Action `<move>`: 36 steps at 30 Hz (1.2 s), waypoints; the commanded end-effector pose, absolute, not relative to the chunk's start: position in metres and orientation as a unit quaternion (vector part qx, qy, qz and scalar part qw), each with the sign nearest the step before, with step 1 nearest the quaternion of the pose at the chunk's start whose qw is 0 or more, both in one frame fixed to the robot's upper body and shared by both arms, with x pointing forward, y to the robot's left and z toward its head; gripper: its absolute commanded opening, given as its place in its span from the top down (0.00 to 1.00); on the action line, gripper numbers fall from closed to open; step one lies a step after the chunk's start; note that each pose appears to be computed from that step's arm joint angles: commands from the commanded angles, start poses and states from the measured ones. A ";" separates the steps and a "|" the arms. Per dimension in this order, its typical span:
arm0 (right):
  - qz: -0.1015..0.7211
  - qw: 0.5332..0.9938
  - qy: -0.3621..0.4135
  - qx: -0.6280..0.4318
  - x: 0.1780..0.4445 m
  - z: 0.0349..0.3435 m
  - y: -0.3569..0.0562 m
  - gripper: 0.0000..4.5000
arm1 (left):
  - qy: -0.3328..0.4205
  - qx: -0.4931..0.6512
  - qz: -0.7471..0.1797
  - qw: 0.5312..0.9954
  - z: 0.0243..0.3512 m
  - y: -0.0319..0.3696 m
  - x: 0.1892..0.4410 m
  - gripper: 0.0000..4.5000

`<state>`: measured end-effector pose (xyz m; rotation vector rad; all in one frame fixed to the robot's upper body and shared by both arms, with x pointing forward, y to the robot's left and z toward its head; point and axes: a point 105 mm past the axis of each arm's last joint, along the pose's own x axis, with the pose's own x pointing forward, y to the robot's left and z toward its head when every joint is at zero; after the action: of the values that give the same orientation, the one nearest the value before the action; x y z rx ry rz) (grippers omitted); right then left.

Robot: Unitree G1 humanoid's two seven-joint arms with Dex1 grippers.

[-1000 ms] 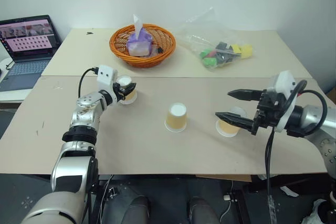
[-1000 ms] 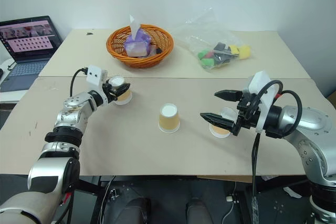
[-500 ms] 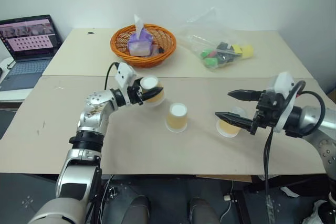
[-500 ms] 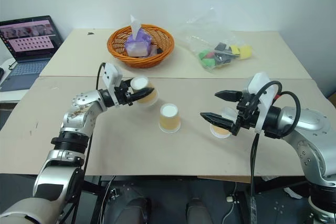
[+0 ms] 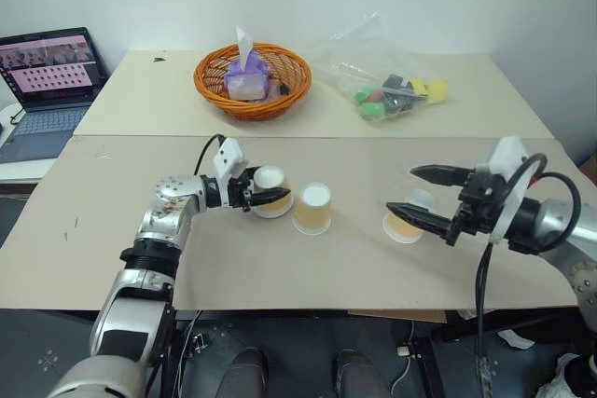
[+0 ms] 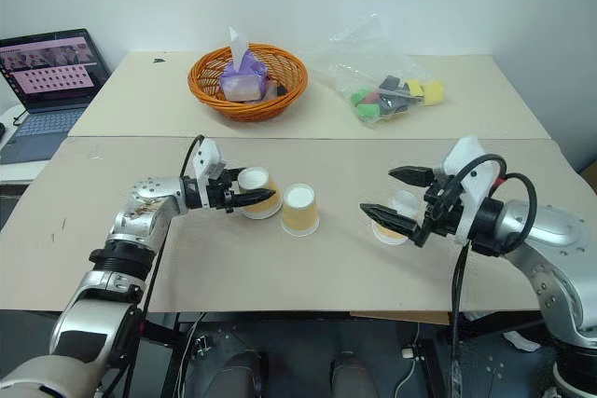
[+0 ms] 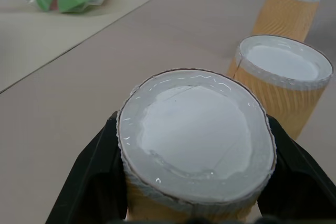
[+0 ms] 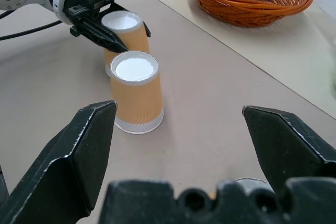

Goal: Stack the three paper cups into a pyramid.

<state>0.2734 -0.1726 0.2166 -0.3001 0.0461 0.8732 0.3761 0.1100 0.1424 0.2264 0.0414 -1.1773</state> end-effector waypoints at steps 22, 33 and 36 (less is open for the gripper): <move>0.420 0.892 -0.011 -0.167 0.271 0.235 -0.173 0.00 | 0.013 0.134 -0.601 0.788 0.128 0.094 0.358 0.35; 0.422 0.891 -0.010 -0.167 0.272 0.236 -0.173 0.00 | 0.015 0.138 -0.598 0.789 0.130 0.096 0.358 0.01; 0.424 0.890 -0.011 -0.166 0.272 0.236 -0.173 0.00 | 0.008 0.138 -0.600 0.788 0.135 0.097 0.357 0.01</move>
<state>0.2737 -0.1732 0.2208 -0.3140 0.0401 0.8813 0.3560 0.0972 0.1165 0.2651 0.0775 -1.2863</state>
